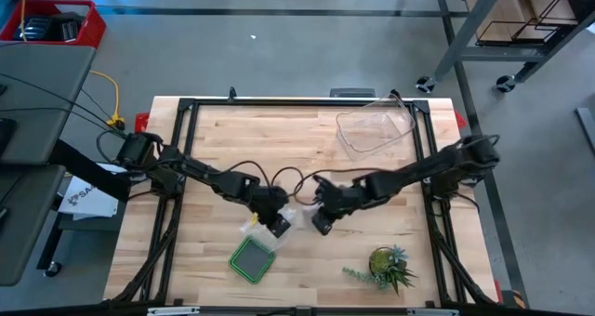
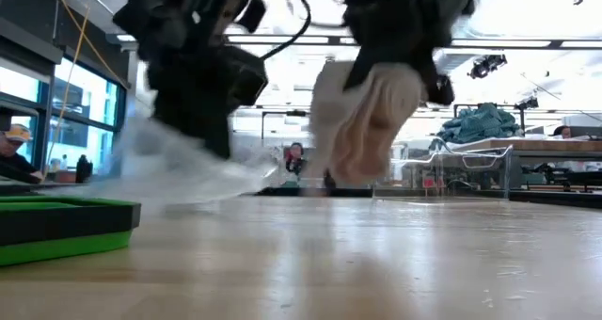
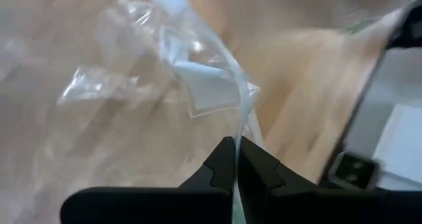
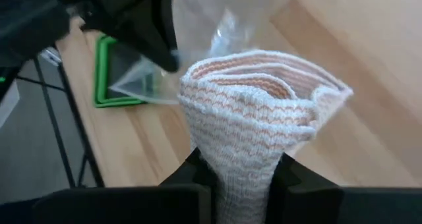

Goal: Roll bandage
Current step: Put the rolled white bandage into the transparent zip bag

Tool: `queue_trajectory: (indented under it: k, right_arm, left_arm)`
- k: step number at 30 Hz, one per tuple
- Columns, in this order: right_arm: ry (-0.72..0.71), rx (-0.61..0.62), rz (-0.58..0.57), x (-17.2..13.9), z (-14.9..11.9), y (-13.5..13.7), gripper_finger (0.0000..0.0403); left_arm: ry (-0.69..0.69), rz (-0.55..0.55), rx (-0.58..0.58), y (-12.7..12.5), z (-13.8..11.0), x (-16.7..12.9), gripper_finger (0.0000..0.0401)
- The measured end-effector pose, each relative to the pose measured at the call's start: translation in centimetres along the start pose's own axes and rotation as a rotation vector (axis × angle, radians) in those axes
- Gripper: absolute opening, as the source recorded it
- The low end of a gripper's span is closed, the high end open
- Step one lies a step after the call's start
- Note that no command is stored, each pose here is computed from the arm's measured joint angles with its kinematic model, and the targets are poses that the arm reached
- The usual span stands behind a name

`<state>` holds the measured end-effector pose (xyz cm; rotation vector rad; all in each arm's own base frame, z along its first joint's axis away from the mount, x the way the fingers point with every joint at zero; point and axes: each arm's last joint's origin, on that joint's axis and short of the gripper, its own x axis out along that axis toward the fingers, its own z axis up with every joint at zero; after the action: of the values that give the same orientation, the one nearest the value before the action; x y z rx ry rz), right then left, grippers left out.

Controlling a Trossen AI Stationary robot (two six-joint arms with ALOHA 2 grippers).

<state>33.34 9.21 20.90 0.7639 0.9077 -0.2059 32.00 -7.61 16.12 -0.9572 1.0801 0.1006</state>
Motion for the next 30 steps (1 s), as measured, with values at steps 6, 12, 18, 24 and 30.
queue_trajectory:
  k: [6, 12, 18, 24, 30]
  right_arm:
    - [-0.055, 0.029, 0.0, -7.2, 0.1, 0.1, 0.0045]
    - [-0.253, 0.12, 0.072, -14.0, 0.1, 0.0, 0.0045]
    - [-0.358, 0.149, 0.077, -15.0, 0.2, 0.2, 0.0045]
    - [-0.364, 0.166, 0.025, -13.4, 1.3, -0.3, 0.0045]
    - [-0.34, 0.174, 0.046, -13.2, 2.4, -1.0, 0.0045]
  left_arm:
    - [-0.179, -0.043, 0.038, -2.3, 3.4, -1.8, 0.0001]
    - [-0.372, -0.092, 0.007, -3.2, 7.0, -3.6, 0.0001]
    - [-0.505, -0.216, -0.102, -3.4, 10.0, -5.0, 0.0001]
    - [-0.568, -0.315, -0.164, -4.1, 11.6, -6.5, 0.0]
    - [-0.564, -0.409, -0.203, -5.3, 11.7, -6.9, 0.0]
